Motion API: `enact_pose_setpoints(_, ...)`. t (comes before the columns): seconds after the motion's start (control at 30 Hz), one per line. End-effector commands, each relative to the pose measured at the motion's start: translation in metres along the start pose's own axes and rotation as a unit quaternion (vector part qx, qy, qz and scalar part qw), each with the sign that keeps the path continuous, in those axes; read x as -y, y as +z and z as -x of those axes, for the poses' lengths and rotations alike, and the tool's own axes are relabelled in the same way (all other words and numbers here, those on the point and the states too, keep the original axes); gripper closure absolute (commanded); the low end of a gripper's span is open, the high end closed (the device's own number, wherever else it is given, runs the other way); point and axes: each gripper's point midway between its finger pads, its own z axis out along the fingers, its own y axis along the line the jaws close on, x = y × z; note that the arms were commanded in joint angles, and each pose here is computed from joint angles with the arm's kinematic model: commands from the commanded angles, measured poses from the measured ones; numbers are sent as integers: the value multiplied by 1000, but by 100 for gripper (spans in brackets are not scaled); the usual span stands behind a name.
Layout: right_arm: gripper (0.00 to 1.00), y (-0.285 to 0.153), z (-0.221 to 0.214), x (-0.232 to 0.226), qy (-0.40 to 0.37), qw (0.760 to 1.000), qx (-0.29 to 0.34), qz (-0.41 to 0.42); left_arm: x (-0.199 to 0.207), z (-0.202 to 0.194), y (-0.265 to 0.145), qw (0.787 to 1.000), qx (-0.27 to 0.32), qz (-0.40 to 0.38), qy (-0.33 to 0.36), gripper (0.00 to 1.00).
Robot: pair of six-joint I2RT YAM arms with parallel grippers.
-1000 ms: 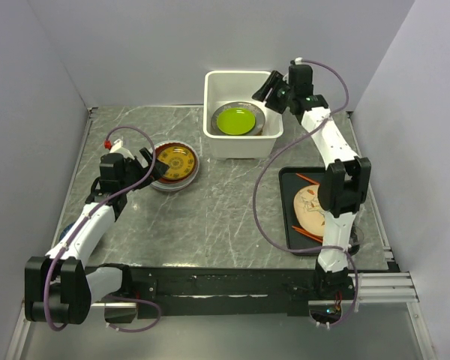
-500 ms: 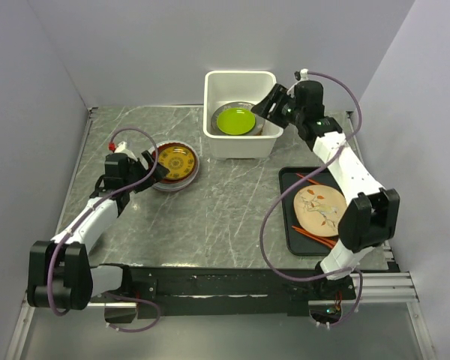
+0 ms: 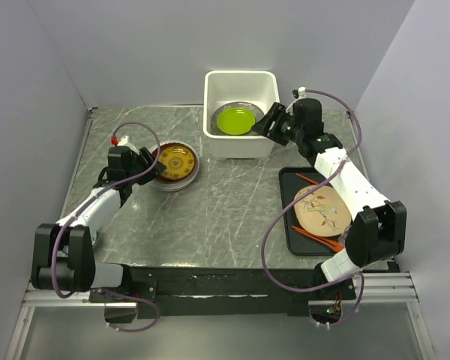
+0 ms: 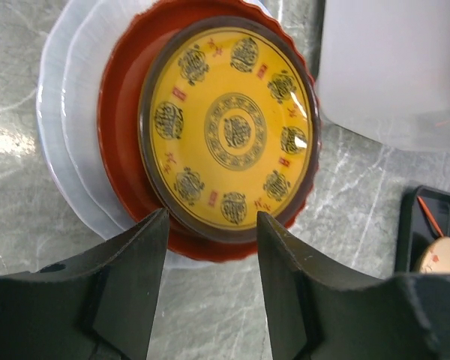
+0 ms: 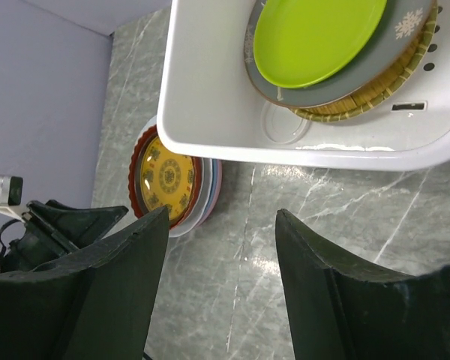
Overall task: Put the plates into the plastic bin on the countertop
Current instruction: Pick up the plate at the center of the board.
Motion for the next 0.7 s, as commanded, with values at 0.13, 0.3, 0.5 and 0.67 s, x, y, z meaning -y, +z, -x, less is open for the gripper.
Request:
enact_pose_setpoints(0.13,34,-25,19,-15,-27,998,46,15,5,23,15,999,30,0,16,46)
enact_pose_setpoints(0.3,34,-28,16,-14,-29,999,43,15,0,16,28,1000,17,2,8,47)
enact_pose_setpoints(0.5,34,-26,12,-13,-29,999,39,17,-3,13,39,1000,6,5,7,52)
enact_pose_setpoints(0.67,34,-24,10,-13,-25,999,35,19,-7,7,45,1000,-7,10,9,71)
